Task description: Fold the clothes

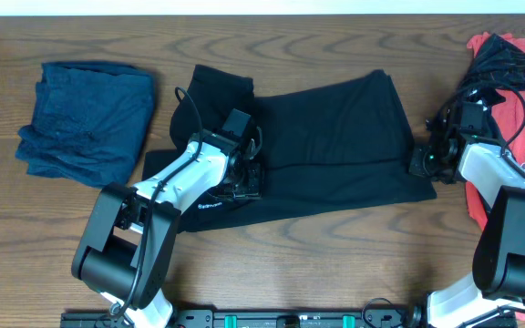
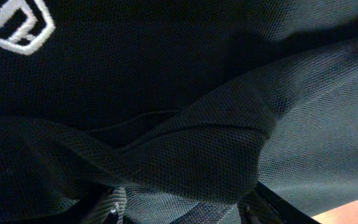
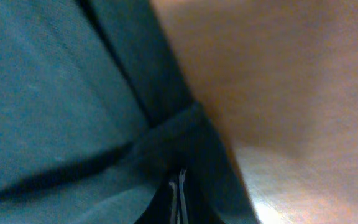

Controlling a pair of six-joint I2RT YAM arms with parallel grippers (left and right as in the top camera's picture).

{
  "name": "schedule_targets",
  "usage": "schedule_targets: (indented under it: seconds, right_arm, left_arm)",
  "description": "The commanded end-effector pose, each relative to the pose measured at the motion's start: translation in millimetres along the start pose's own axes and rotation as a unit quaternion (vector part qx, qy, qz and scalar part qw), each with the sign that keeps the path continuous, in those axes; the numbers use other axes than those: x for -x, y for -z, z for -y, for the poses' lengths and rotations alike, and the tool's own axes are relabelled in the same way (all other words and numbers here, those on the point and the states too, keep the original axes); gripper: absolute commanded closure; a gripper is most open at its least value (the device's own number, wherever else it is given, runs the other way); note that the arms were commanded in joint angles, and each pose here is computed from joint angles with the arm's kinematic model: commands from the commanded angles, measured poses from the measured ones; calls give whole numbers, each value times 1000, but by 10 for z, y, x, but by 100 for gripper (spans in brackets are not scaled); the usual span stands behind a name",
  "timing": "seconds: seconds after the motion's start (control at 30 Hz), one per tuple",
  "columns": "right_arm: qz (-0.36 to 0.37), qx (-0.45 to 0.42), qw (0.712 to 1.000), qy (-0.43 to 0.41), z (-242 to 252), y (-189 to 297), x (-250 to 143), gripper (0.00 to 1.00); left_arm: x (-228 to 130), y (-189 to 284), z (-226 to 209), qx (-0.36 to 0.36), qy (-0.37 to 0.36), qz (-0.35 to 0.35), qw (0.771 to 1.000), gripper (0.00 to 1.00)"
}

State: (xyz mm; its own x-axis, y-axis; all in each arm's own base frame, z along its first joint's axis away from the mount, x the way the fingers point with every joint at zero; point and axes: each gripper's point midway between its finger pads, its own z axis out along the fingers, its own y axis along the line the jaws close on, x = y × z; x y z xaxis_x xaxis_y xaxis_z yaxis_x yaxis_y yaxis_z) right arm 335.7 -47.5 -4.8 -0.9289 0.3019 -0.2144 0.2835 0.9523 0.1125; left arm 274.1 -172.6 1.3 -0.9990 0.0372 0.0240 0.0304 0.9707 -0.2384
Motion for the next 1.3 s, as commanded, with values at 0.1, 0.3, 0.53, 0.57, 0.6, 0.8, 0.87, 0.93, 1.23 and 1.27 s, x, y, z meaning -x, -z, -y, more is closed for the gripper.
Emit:
schedule_targets:
  seconds: [0.1, 0.3, 0.53, 0.57, 0.6, 0.8, 0.87, 0.93, 1.23, 1.27]
  right_arm:
    - [-51, -166, 983, -64, 621, -24, -377, 99]
    - [-74, -228, 963, -121, 851, 120, -575, 99]
    - [-68, -250, 955, -145, 905, 305, -622, 99]
    - [-63, -249, 955, -146, 901, 335, -609, 99]
    - [-57, -248, 956, -147, 896, 375, -594, 99]
    - [-11, -224, 962, -153, 819, 617, -459, 99]
    - [6, -211, 966, -151, 778, 684, -405, 99]
    - [23, -186, 972, -142, 700, 729, -324, 98]
    - [85, -18, 995, -56, 116, 899, -10, 89]
    - [90, -4, 995, -47, 64, 930, 5, 88]
  left_arm:
    - [-500, -274, -358, 62, 32, -97, 993, 41]
    - [-723, -224, -291, 41, 46, -147, 987, 41]
    - [-835, -226, -176, 37, 28, -162, 986, 41]
    - [-839, -221, -155, 37, 23, -161, 986, 40]
    - [-840, -213, -128, 36, 16, -157, 987, 40]
    - [-724, 25, 43, 14, -14, -102, 995, 40]
    - [-636, 170, 36, 21, -20, -65, 997, 40]
    - [-519, 365, -11, 41, -25, -12, 999, 40]
    - [38, 1258, -69, 46, -22, 218, 975, 10]
    - [114, 1327, -103, 41, -12, 236, 971, 10]
